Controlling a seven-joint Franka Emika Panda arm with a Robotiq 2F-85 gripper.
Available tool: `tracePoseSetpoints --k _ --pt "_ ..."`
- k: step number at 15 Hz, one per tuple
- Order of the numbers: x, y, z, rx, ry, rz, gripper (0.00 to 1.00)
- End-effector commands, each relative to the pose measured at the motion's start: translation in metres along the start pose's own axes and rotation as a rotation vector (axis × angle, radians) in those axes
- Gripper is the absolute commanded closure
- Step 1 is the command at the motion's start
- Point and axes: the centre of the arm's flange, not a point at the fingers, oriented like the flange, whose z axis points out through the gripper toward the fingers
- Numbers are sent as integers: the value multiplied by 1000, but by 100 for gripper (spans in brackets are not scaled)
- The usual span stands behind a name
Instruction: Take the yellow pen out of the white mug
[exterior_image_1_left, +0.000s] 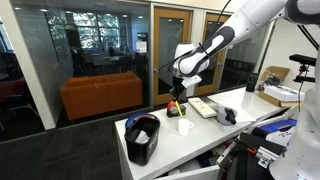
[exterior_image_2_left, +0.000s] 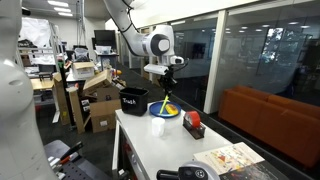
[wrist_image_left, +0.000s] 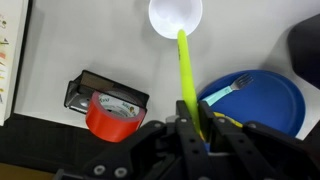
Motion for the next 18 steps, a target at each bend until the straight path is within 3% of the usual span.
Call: tracePoseSetpoints --k 1,11,18 --pt "-9 12 -13 5 16 34 96" --pt "0 88 -10 -37 -5 181 96" --pt "-9 122 29 -69 -119 246 96"
